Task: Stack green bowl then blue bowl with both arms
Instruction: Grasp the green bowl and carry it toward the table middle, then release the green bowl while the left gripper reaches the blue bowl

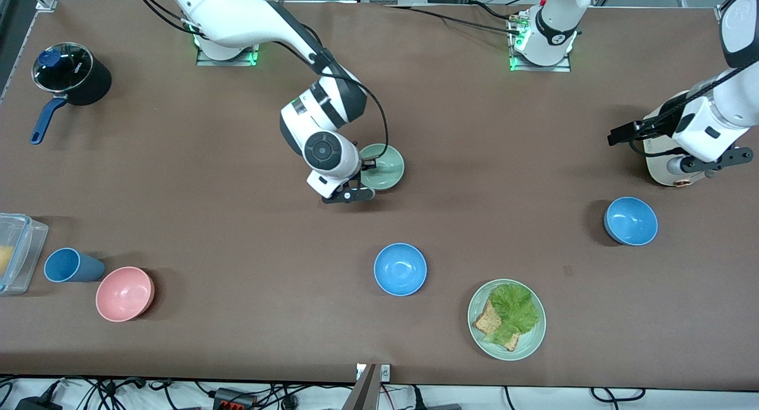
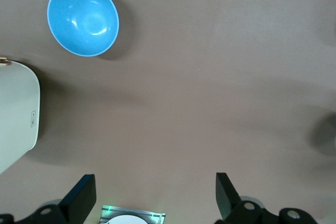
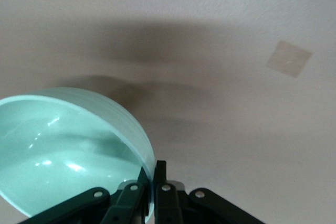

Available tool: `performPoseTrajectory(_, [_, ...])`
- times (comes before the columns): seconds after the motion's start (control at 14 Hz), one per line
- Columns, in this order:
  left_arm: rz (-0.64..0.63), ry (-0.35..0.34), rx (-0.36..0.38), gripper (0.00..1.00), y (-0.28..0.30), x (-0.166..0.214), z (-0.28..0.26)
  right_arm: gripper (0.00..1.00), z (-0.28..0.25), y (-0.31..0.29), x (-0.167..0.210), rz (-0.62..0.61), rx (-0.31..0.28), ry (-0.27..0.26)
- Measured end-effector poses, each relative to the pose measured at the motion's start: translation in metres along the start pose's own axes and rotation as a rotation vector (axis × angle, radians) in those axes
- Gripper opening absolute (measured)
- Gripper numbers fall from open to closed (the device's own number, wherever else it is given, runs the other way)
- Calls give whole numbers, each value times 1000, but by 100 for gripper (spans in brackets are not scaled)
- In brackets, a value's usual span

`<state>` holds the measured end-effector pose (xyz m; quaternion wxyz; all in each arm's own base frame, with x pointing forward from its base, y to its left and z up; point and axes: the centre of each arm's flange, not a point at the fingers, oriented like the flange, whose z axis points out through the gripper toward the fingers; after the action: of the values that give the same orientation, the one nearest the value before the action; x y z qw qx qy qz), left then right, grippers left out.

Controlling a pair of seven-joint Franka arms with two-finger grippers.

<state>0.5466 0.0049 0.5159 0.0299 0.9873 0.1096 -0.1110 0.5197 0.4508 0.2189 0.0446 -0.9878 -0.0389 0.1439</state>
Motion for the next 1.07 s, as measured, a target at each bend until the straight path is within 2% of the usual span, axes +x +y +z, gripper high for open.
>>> performPoseTrajectory(0.21, [-9, -5, -2, 100, -5, 8, 5, 5, 17, -5, 1, 37, 9, 3])
performPoseTrajectory(0.36, [-28, -11, -12, 100, -17, 26, 17, 5, 19, -9, 0, 48, 19, 3])
performPoseTrajectory(0.5, [-25, -18, -25, 100, -32, 50, 37, 20, 18, -13, 0, 109, 39, 6])
performPoseTrajectory(0.57, [1, -14, -23, 100, -39, 63, 48, 31, 8, -18, 4, 145, 58, 27])
performPoseTrajectory(0.71, [68, 12, 9, 100, -59, 86, 70, 52, -34, -26, 15, 181, 99, 76])
performPoseTrajectory(0.79, [80, 13, 14, 100, -70, 95, 80, 61, -61, -22, 19, 188, 100, 92])
performPoseTrajectory(1.0, [72, -8, 19, 100, -104, 118, 108, 93, -158, 24, 27, 219, 53, 156])
performPoseTrajectory(1.07, [68, -14, 32, 100, -114, 126, 116, 100, -188, 47, 29, 237, 27, 184])
